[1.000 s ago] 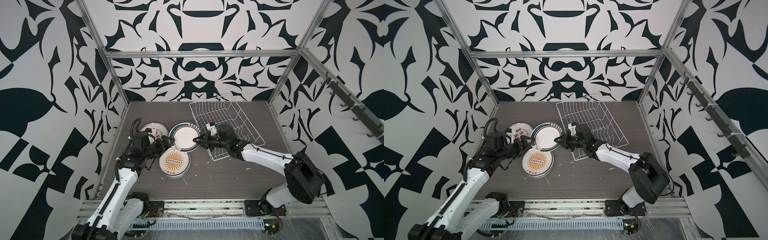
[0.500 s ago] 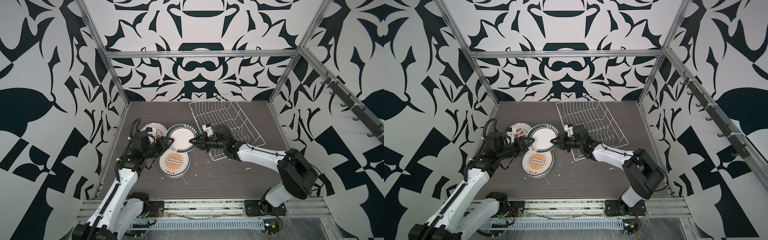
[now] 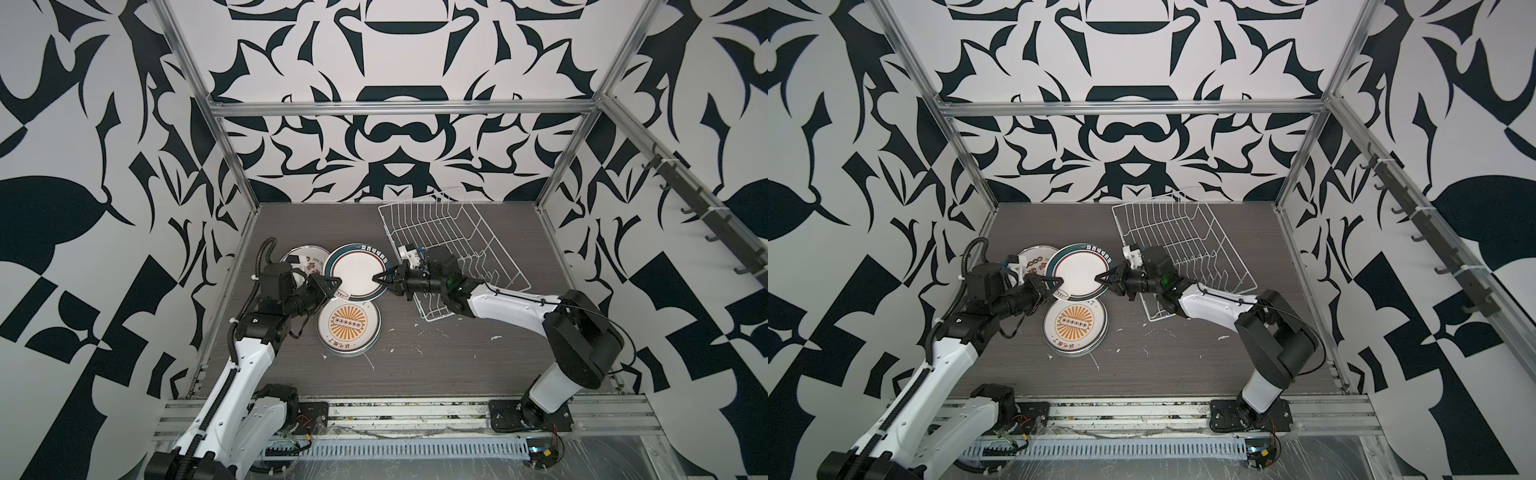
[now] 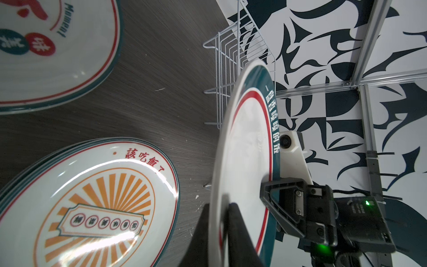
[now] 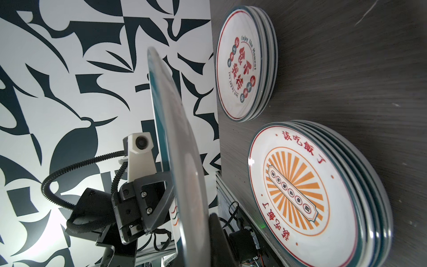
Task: Unload the plates from the dish rack
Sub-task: Place the plate among the plates.
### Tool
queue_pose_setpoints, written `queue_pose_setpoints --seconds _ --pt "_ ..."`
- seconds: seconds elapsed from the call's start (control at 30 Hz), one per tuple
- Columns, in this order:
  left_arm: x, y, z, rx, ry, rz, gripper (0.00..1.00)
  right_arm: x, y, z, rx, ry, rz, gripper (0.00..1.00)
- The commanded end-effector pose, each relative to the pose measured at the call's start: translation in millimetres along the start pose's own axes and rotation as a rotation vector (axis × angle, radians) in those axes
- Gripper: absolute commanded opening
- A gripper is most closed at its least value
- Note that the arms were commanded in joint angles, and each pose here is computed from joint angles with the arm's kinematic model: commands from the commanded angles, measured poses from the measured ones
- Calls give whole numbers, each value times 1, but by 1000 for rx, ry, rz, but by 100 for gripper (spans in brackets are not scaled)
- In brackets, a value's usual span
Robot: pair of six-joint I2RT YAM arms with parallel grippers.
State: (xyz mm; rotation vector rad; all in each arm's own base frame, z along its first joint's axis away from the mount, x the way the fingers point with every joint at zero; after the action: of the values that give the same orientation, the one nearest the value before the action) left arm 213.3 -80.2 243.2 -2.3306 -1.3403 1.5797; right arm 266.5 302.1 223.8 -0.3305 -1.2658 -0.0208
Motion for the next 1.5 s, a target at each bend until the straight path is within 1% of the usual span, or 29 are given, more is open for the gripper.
queue_pose_setpoints --seconds 0.0,0.07,0.17,0.27,0.33,0.43,0.6,0.67,0.8,0.83,0.87,0.93,0.97,1.0,1.03,1.2,1.27,1.4,1.47 --pt "-6 -1 4 22 73 32 4 27 6 19 78 -100 -76 15" --pt "-6 -3 4 22 78 27 1 26 7 18 78 -104 -70 23" --pt "-7 -7 5 20 82 13 0 26 6 18 67 -112 -55 34" --pt "-9 -11 5 14 88 -1 0 27 4 18 51 -134 -20 38" --pt "-11 -14 4 7 93 -8 0 29 0 19 31 -156 16 43" --pt "-14 -21 3 -8 102 -23 0 28 -9 20 -30 -190 125 50" --pt "-19 -31 1 -7 108 -73 0 31 -35 22 -168 -290 346 60" --pt "-19 -34 2 -3 109 -96 0 34 -47 22 -220 -338 441 62" --pt "-16 -39 3 -5 105 -154 0 45 -73 25 -319 -423 554 68" --pt "-16 -40 3 -6 102 -168 0 47 -79 26 -336 -436 572 71" --pt "-15 -42 2 -11 101 -188 0 51 -86 26 -357 -451 590 77" --pt "-12 -45 3 -10 93 -235 0 55 -100 27 -404 -473 625 79" --pt "-11 -47 3 -11 91 -255 0 58 -107 27 -427 -484 641 89" --pt "-11 -48 3 -15 92 -270 0 59 -114 27 -448 -486 655 93" --pt "-10 -49 3 -16 90 -283 0 59 -120 26 -465 -489 667 99" --pt "-5 -54 7 -21 78 -339 0 60 -152 25 -553 -501 749 99" --pt "-1 -57 9 -18 64 -379 0 59 -164 24 -590 -505 787 99" --pt "8 -57 15 3 41 -442 0 59 -184 24 -644 -518 868 99" --pt "11 -56 16 6 34 -454 0 59 -193 23 -690 -534 922 99"
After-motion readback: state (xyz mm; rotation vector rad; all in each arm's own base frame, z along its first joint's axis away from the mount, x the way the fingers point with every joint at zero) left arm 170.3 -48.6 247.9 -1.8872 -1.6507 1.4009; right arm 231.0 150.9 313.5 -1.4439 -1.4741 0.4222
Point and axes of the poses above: each gripper's point midway between its finger pads, its own y axis out along the fingers, its own x axis along the line the jaws close on, z = x × y, the point moved 9 cm from there along -y, back along the fingers, and after that the axes turned 15 degrees about y, right-handed, at the moved point
